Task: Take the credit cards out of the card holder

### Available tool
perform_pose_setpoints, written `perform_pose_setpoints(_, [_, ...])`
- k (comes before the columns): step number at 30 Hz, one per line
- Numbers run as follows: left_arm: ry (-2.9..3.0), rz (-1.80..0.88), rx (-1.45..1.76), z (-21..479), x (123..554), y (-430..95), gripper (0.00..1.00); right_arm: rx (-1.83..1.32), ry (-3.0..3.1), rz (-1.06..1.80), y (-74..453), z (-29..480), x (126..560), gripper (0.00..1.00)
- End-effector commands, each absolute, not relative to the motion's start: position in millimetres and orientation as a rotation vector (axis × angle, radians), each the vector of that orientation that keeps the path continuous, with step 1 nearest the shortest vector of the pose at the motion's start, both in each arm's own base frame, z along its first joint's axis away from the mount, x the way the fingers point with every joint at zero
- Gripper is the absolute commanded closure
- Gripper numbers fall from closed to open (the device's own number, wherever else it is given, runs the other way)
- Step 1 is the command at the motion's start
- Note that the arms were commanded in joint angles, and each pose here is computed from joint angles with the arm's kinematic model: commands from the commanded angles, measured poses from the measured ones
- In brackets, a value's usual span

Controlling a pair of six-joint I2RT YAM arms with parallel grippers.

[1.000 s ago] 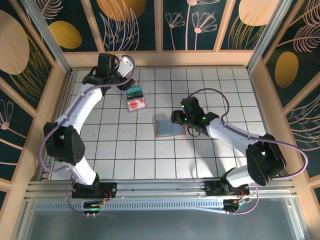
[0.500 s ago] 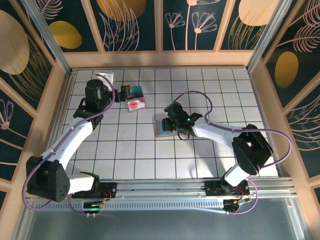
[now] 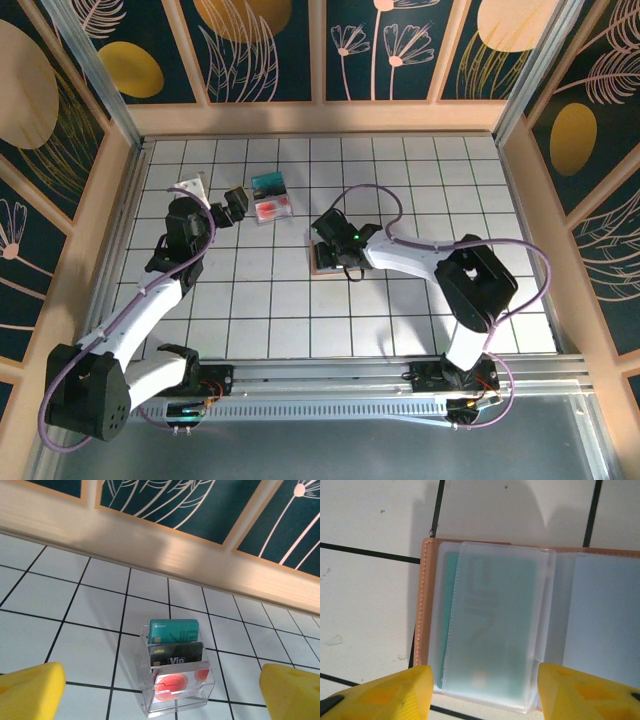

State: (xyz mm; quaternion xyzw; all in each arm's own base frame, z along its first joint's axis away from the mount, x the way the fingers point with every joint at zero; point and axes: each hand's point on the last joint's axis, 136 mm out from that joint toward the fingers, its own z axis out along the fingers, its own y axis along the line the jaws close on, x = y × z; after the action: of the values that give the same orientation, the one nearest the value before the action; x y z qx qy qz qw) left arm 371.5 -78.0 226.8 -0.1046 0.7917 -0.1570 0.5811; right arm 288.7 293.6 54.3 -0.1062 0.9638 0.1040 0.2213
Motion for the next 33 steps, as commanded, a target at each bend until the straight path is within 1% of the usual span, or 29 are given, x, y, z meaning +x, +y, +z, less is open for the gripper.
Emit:
perform_pose_setpoints(1, [1.775,-0.411,-0.328,235.5,370.0,-73.3,0.01,-0.319,2.662,0.225,296.8,51.8,291.9,0.41])
perform_pose_setpoints(7, [1.778,-0.426,-0.37,227.1,367.9,-70.8,0.01,-0.329,2.685,0.169,293.9,38.2,292.2,0.4])
perform_pose_setpoints(12, [1.77,-0.424,-0.375,229.1,366.2,-69.3,0.01,-0.341,2.709,0.143,289.2,24.3,288.0,0.44])
perform_pose_setpoints(15, [1.762,-0.426,-0.373,232.5,365.4,-69.3,0.01,-0.359,2.723,0.146,289.2,19.1,285.0,0.53])
perform_pose_setpoints(17, [1.754,-0.426,-0.367,235.5,365.2,-69.2,0.01,-0.374,2.729,0.165,290.8,18.8,282.6,0.61])
perform_pose_setpoints(26, [1.683,-0.373,-0.294,255.2,352.4,-76.5,0.01,-0.512,2.711,0.317,306.3,31.4,270.0,0.8])
perform_pose_setpoints(29, [1.666,-0.318,-0.255,261.3,344.4,-91.2,0.01,-0.581,2.692,0.357,307.3,35.3,263.3,0.83])
perform_pose_setpoints(33, [1.672,-0.332,-0.27,255.8,341.4,-102.1,0.01,-0.627,2.689,0.354,302.8,37.6,258.8,0.82])
